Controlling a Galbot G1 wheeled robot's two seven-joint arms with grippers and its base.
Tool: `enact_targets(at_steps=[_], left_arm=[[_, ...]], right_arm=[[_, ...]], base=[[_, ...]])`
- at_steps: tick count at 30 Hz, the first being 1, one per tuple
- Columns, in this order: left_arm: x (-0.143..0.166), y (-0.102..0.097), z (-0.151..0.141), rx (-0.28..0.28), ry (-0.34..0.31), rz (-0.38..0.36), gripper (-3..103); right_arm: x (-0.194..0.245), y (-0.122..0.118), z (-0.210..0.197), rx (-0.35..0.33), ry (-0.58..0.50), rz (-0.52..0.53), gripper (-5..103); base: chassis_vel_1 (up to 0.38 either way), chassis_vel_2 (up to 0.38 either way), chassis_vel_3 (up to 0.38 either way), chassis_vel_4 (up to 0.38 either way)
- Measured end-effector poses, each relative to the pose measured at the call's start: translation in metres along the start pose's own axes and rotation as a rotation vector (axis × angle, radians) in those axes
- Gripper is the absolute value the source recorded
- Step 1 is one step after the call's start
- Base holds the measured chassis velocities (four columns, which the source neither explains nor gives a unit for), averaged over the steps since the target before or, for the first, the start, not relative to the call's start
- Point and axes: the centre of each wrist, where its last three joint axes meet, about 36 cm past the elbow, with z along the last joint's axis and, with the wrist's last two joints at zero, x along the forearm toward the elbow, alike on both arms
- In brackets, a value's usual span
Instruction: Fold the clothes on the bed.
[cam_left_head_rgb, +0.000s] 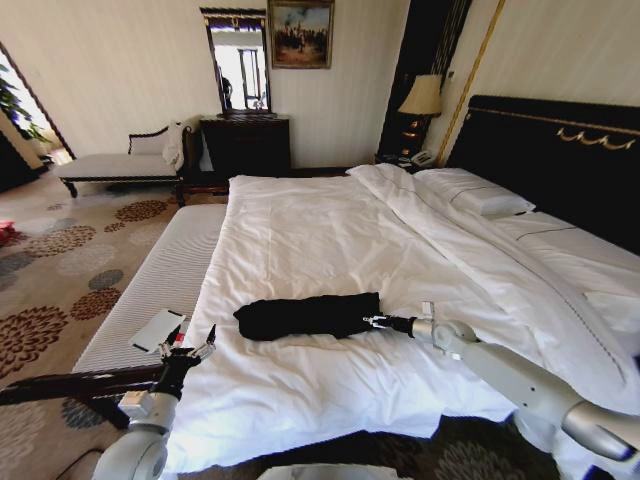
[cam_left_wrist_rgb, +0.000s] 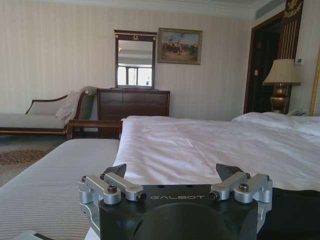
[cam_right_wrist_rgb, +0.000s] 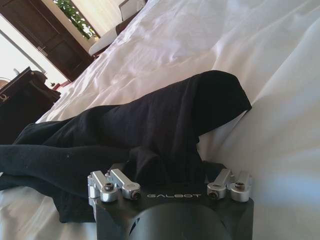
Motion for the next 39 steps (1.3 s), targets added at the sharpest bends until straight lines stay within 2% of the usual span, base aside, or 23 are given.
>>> enact_targets(at_steps=[2, 5, 8, 9, 11, 14, 15, 18, 19, 22, 34, 39], left_arm=[[0.0, 0.0, 0.0, 0.0, 0.0, 0.0, 100], [0.0, 0.0, 0.0, 0.0, 0.0, 0.0, 100], [0.0, 0.0, 0.0, 0.001, 0.001, 0.0, 100], [0.0, 0.0, 0.0, 0.001, 0.001, 0.0, 100], [0.0, 0.0, 0.0, 0.001, 0.001, 0.0, 100], [0.0, 0.0, 0.0, 0.001, 0.002, 0.0, 100], [0.0, 0.0, 0.0, 0.001, 0.002, 0.0, 100], [0.0, 0.0, 0.0, 0.001, 0.002, 0.0, 100], [0.0, 0.0, 0.0, 0.001, 0.002, 0.0, 100], [0.0, 0.0, 0.0, 0.001, 0.003, 0.0, 100], [0.0, 0.0, 0.0, 0.001, 0.003, -0.001, 100], [0.0, 0.0, 0.0, 0.001, 0.003, -0.001, 100]], right_arm=[[0.0, 0.0, 0.001, 0.001, -0.001, 0.001, 82], [0.002, 0.002, 0.001, 0.003, -0.005, -0.003, 65], [0.003, 0.004, 0.0, 0.006, -0.007, -0.006, 60], [0.003, 0.005, 0.0, 0.008, -0.009, -0.008, 48], [0.004, 0.006, 0.0, 0.008, -0.009, -0.008, 48], [0.004, 0.007, -0.001, 0.009, -0.01, -0.009, 33], [0.004, 0.007, -0.001, 0.009, -0.01, -0.009, 33], [0.005, 0.008, 0.0, 0.01, -0.008, -0.007, 16], [0.005, 0.008, 0.0, 0.01, -0.008, -0.007, 16], [0.006, 0.009, 0.003, 0.015, 0.0, -0.006, 8], [0.013, 0.015, -0.005, 0.027, -0.037, -0.002, 7], [0.031, 0.014, -0.012, 0.035, -0.063, 0.021, 7]], base=[[0.0, 0.0, 0.0, 0.0], [0.0, 0.0, 0.0, 0.0], [0.0, 0.0, 0.0, 0.0], [0.0, 0.0, 0.0, 0.0], [0.0, 0.0, 0.0, 0.0], [0.0, 0.0, 0.0, 0.0], [0.0, 0.0, 0.0, 0.0], [0.0, 0.0, 0.0, 0.0], [0.0, 0.0, 0.0, 0.0], [0.0, 0.0, 0.0, 0.0], [0.0, 0.0, 0.0, 0.0], [0.0, 0.0, 0.0, 0.0]])
